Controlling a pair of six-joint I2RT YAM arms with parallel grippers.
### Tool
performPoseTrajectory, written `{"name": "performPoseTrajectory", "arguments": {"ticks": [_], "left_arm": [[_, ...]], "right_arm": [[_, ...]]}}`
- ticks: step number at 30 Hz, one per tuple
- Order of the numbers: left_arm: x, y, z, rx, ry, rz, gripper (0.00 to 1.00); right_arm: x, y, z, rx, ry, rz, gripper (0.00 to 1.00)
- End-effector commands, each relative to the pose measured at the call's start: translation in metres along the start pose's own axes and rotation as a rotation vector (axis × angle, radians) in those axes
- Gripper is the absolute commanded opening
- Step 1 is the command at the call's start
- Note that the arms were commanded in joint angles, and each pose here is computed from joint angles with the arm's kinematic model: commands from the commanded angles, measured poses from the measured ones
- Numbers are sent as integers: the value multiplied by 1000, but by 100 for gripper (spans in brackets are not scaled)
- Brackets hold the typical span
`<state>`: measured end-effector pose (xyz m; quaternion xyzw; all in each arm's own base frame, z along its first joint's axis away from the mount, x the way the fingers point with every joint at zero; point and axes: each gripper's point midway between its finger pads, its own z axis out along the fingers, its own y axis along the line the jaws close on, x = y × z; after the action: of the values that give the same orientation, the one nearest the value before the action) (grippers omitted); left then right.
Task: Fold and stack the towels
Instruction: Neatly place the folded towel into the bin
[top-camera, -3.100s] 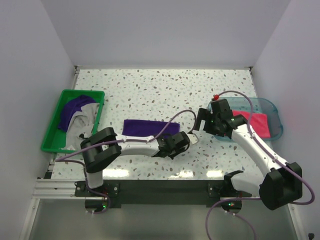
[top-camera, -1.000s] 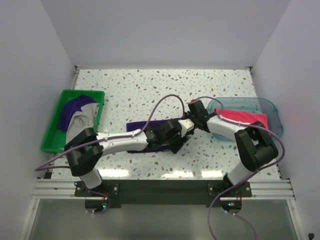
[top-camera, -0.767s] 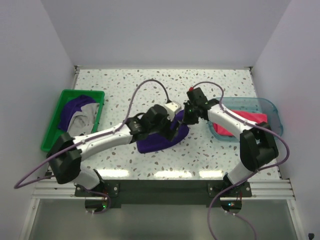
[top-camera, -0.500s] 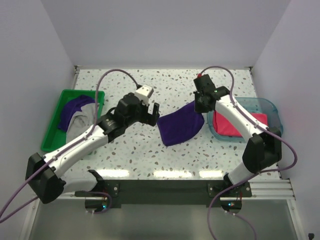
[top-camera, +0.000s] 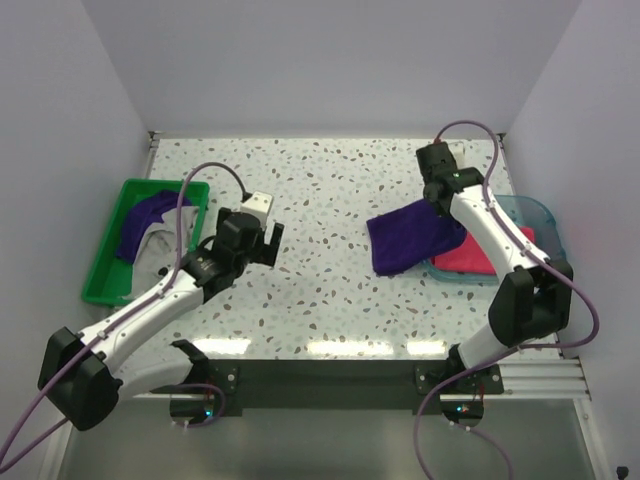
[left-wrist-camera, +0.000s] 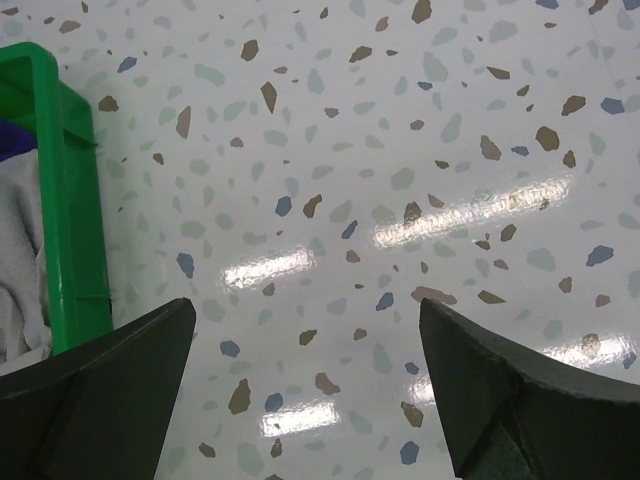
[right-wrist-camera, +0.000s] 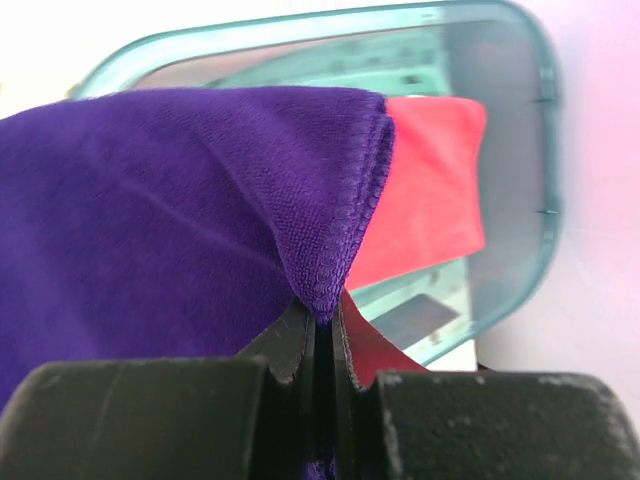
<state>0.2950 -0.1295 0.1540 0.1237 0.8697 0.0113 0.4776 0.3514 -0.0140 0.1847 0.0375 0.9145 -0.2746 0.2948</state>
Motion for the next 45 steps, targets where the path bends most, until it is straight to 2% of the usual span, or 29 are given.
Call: {"name": "performPoseTrajectory", "arguments": {"ticks": [1,4,13,21,45], "left_arm": [[-11,12,-2,-51,-69,-19,100],[-12,14,-3,-64,-79,-20,100],[-16,22,-8,-103,-106,-21,100],[-15,23,-7,-109,-102,-18,100],[-13,22,-4,-110,-92,-12,100]], "right_arm": [[-13,-42,16,149,-34,65,0],[-19,-60,25,187,-46,107,0],[-30,-87,50,236,-108,75,0],[-14,-103,65,289,-83,39,0],[5,-115,91,367,-40,-2,0]]}}
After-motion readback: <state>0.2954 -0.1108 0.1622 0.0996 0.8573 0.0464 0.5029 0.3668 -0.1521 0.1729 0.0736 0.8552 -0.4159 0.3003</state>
